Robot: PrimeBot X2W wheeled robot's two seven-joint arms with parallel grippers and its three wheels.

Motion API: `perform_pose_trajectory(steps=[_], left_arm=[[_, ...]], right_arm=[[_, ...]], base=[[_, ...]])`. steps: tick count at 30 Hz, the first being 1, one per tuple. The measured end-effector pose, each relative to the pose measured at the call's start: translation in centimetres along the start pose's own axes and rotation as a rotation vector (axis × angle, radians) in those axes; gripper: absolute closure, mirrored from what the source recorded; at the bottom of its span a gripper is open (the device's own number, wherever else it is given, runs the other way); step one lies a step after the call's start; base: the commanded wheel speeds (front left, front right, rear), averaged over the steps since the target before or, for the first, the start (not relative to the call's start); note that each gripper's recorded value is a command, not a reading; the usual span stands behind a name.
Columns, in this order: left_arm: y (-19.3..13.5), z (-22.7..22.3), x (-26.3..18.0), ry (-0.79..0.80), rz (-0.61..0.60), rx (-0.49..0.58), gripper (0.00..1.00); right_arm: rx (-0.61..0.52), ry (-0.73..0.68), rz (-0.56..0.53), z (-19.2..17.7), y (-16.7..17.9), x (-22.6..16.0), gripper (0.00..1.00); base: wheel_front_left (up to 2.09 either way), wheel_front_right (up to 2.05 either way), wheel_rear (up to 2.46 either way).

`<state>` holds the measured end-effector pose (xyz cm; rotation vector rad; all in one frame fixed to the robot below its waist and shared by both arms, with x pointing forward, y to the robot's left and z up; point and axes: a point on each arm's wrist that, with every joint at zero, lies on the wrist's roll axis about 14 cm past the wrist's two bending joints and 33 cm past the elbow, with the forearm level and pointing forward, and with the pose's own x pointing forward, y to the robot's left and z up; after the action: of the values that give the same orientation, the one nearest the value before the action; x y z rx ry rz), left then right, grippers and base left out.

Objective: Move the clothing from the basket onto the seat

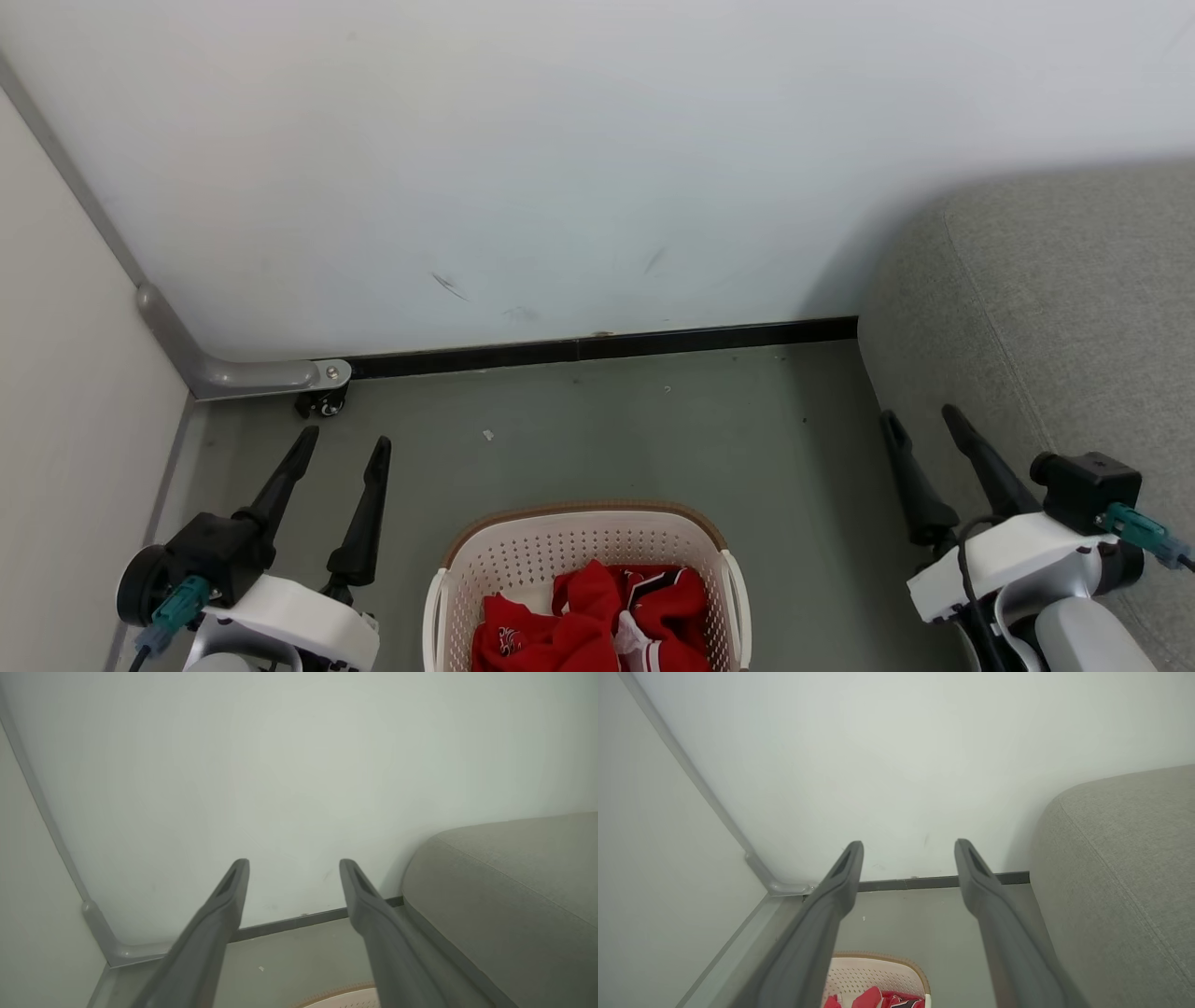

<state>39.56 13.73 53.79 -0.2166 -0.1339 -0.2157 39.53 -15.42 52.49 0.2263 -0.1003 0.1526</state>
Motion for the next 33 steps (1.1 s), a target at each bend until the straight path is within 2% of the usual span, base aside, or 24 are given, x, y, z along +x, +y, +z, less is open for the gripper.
perform_pose_trajectory(steps=[8,20,33], left_arm=[[-0.4,0.5,0.2,-0.026,-0.016,0.069,0.0],[0.0,-0.2,0.2,-0.01,0.008,0.045,0.0],[-0.3,-3.3,-0.2,0.08,0.006,0.005,0.0]], right_arm=[[-0.105,-0.027,0.038,0.7,0.8,0.3,0.0],[-0.113,-0.031,0.041,0.8,0.9,0.4,0.0],[-0.118,-0.047,0.016,1.3,0.1,0.7,0.0]], base=[[0.0,0.0,0.0],[0.0,0.0,0.0],[0.0,0.0,0.0]])
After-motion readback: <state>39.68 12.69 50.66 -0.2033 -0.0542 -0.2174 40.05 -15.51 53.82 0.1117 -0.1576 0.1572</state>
